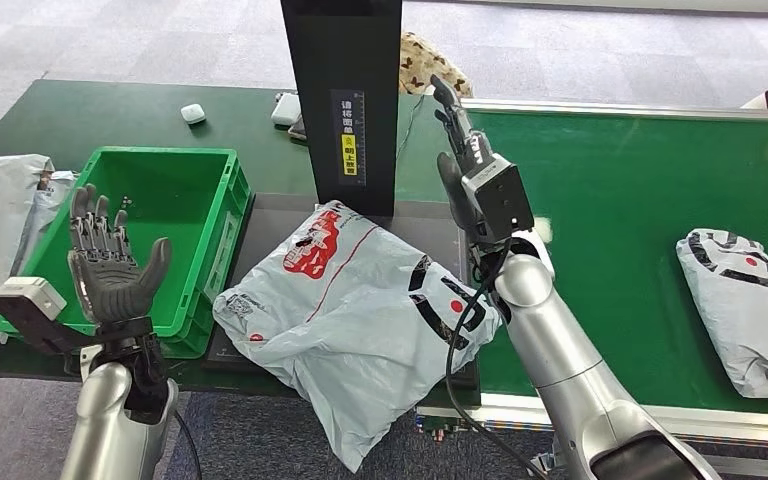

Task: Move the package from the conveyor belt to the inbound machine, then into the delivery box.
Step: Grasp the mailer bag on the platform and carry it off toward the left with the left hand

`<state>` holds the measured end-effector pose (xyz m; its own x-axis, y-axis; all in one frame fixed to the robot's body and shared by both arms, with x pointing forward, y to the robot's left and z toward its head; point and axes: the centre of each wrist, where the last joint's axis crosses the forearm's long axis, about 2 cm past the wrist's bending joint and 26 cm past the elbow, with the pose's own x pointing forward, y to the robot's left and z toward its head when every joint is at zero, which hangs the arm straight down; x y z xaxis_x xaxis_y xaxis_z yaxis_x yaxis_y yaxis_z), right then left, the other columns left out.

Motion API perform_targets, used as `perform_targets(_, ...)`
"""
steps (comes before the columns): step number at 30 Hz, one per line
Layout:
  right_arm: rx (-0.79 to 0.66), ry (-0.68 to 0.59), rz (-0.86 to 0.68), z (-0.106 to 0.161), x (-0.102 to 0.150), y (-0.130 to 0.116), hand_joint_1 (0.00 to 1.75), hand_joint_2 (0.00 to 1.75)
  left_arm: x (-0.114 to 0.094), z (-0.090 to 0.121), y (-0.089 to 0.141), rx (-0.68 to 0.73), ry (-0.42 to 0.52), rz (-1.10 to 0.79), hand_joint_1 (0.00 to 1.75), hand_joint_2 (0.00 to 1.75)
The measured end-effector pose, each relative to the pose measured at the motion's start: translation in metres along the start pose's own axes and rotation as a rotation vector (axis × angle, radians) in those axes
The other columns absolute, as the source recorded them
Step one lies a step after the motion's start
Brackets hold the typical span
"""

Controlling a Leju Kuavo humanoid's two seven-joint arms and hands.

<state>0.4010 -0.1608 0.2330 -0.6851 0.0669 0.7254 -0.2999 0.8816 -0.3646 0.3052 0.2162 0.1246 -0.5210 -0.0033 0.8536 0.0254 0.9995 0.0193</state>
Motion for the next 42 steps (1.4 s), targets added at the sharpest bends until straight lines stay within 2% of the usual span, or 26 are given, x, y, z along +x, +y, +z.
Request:
perform_targets(1,-0.008,0.0,0.004,0.0,0.0,-0.001,0.0,1.75,0.0,0.0,0.0,-0.009,-0.001,-0.003,0.0,1.75)
perform_targets(4,-0.011,0.0,0.004,0.0,0.0,-0.001,0.0,1.75,0.0,0.0,-0.001,-0.016,-0.001,-0.005,0.0,1.75)
perform_targets(6,-0.068,0.009,-0.006,0.002,0.002,-0.01,0.0,1.75,0.0,0.004,-0.017,-0.32,0.034,-0.156,0.0,1.75)
perform_targets(8,-0.128,0.02,-0.019,0.006,0.003,-0.02,0.0,1.75,-0.003,0.012,-0.039,-0.679,0.088,-0.392,0.0,1.75)
perform_targets(9,-0.132,0.021,-0.021,0.007,0.003,-0.022,0.0,1.75,-0.005,0.014,-0.045,-0.743,0.097,-0.445,0.0,1.75)
perform_targets(17,-0.153,0.024,-0.017,0.01,0.004,-0.023,0.0,1.75,-0.026,0.006,-0.074,-1.071,0.172,-0.693,0.0,1.75)
perform_targets(21,-0.173,0.027,-0.015,0.01,0.005,-0.022,0.0,1.75,-0.038,0.003,-0.084,-1.175,0.243,-0.814,0.0,1.75)
perform_targets(23,-0.185,0.03,-0.012,0.01,0.005,-0.021,0.0,1.75,-0.043,0.001,-0.088,-1.206,0.275,-0.873,0.05,1.75)
perform_targets(27,-0.209,0.041,-0.012,0.014,0.004,-0.02,0.0,1.75,-0.049,-0.005,-0.094,-1.217,0.322,-0.981,1.75,1.75)
perform_targets(32,-0.233,0.05,-0.013,0.02,0.003,-0.022,0.0,1.75,-0.05,-0.012,-0.099,-1.199,0.339,-1.043,1.75,1.75)
perform_targets(42,-0.25,0.052,-0.016,0.027,0.004,-0.024,0.0,1.75,-0.048,-0.019,-0.103,-1.166,0.299,-1.06,1.75,1.75)
